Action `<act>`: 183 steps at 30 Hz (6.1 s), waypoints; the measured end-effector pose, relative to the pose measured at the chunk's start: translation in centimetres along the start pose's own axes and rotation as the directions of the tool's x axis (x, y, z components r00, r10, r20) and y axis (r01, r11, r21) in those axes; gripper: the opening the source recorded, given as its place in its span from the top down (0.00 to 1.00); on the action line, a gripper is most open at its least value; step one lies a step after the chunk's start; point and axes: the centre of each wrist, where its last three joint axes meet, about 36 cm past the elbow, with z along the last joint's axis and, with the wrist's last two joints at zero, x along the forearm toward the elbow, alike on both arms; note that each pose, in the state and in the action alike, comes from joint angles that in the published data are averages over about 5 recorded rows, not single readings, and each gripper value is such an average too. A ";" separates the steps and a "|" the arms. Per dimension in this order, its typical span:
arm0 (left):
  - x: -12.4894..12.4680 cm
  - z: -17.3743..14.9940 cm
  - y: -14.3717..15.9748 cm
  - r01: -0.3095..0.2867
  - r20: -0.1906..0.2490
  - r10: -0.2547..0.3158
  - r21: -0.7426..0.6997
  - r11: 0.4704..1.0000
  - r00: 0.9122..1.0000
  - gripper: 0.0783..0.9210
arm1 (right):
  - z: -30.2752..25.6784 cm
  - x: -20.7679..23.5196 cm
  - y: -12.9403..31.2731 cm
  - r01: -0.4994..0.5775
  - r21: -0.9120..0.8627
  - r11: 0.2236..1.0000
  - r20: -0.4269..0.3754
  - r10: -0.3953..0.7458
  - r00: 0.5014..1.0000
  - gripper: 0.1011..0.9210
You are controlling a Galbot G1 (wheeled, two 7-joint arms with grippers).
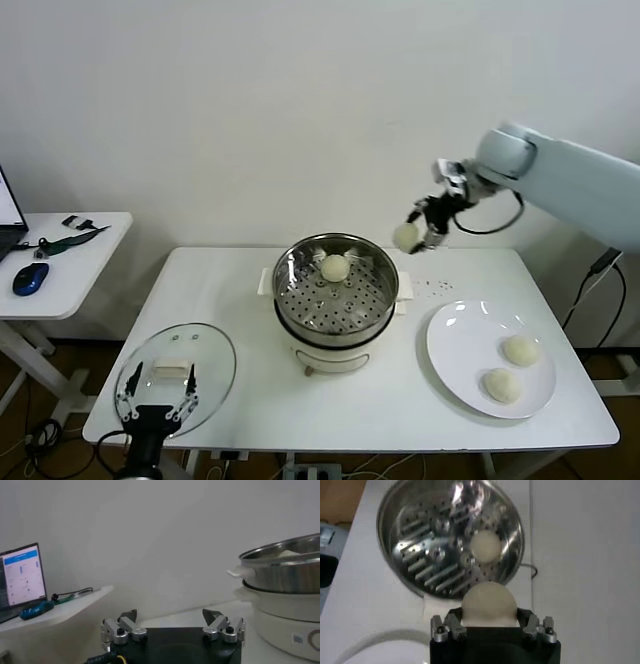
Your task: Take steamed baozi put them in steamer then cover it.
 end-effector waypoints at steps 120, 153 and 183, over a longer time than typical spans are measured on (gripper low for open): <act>-0.4 0.2 0.5 0.068 -0.068 -0.070 -0.025 0.997 0.995 0.12 | 25.3 -12.5 22.6 0.266 -0.072 0.961 -0.279 -0.275 0.920 0.22; -1.0 -0.2 -0.4 0.055 -0.072 -0.057 -0.019 0.998 0.996 0.12 | 7.8 -0.9 5.5 0.262 0.664 0.701 -0.310 -0.061 0.949 0.28; -0.2 0.2 0.3 0.038 -0.084 -0.040 -0.030 0.999 0.996 0.12 | -16.3 -13.3 7.9 0.391 0.920 0.022 -0.387 -0.110 0.916 0.25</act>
